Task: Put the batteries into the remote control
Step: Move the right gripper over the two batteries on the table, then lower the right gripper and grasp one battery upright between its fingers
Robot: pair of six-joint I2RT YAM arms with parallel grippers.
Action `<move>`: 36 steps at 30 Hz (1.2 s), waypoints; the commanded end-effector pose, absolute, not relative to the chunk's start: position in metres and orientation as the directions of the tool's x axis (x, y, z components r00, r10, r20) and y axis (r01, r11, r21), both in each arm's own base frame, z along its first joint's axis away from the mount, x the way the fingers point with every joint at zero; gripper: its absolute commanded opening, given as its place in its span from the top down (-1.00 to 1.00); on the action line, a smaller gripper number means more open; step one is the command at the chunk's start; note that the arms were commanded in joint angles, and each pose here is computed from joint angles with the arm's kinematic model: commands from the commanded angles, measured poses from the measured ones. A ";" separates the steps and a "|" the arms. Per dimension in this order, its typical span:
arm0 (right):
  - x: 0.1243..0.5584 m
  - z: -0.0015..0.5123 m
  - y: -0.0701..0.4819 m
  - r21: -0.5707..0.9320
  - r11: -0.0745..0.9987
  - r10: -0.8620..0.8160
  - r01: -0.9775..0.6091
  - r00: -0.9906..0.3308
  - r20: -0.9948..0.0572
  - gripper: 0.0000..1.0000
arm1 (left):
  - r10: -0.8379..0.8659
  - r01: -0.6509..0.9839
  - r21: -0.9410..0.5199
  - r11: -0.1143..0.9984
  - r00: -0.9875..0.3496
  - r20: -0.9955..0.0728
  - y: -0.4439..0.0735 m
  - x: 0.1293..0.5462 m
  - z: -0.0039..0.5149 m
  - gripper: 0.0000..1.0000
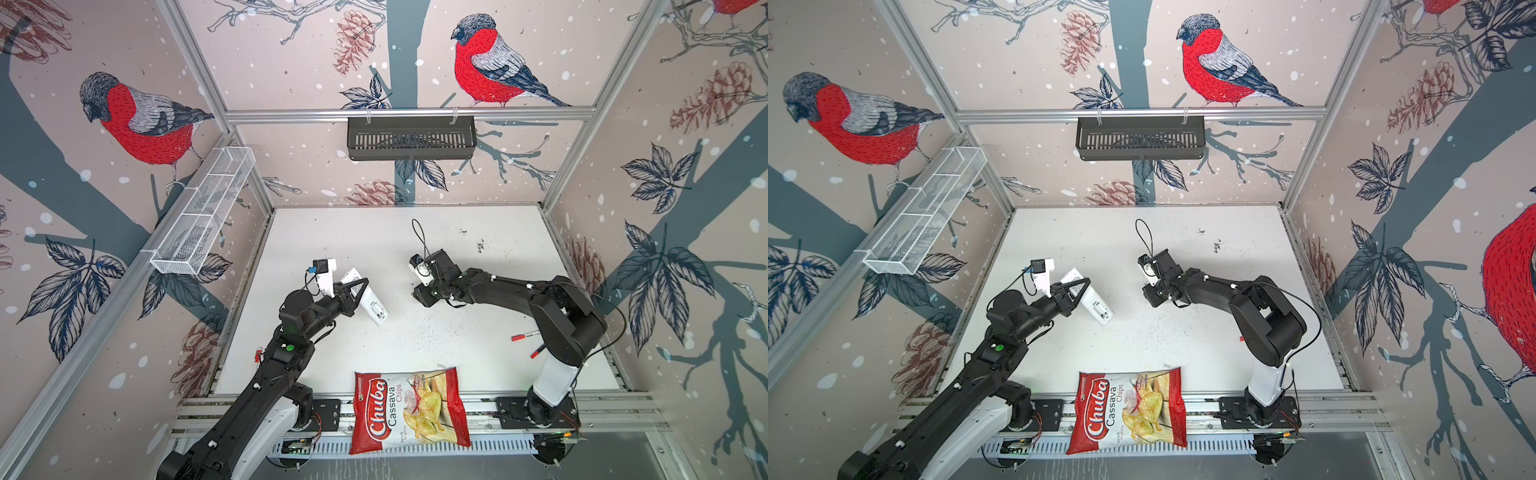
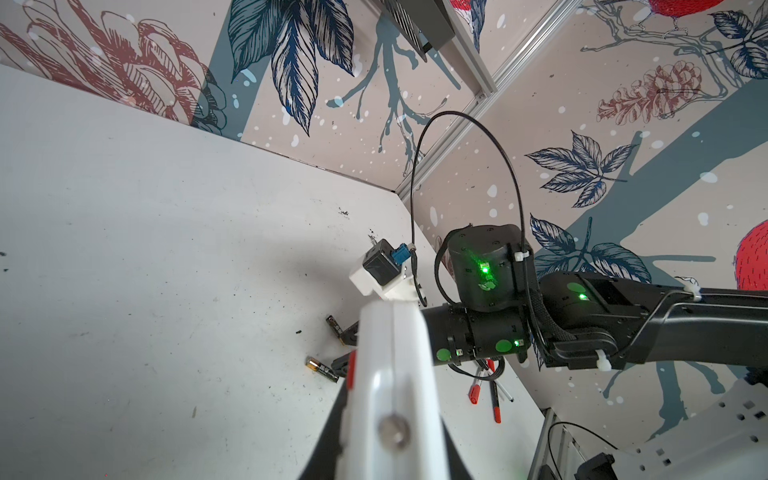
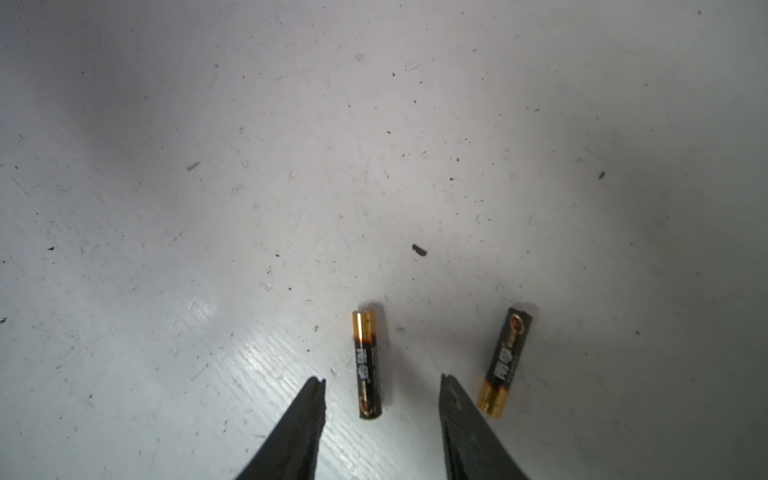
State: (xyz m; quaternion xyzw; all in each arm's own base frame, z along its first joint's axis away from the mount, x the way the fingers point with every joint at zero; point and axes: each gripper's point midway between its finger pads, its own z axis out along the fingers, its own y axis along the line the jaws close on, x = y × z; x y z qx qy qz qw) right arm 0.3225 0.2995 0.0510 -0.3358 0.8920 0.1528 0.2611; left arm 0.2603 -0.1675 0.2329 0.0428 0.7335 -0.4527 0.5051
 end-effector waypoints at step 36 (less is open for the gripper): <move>0.347 0.038 0.256 0.117 0.833 -0.398 -0.541 -0.733 -0.551 0.13 | -0.359 0.723 -0.552 0.415 -0.427 -0.830 -0.190 0.234 0.263 1.00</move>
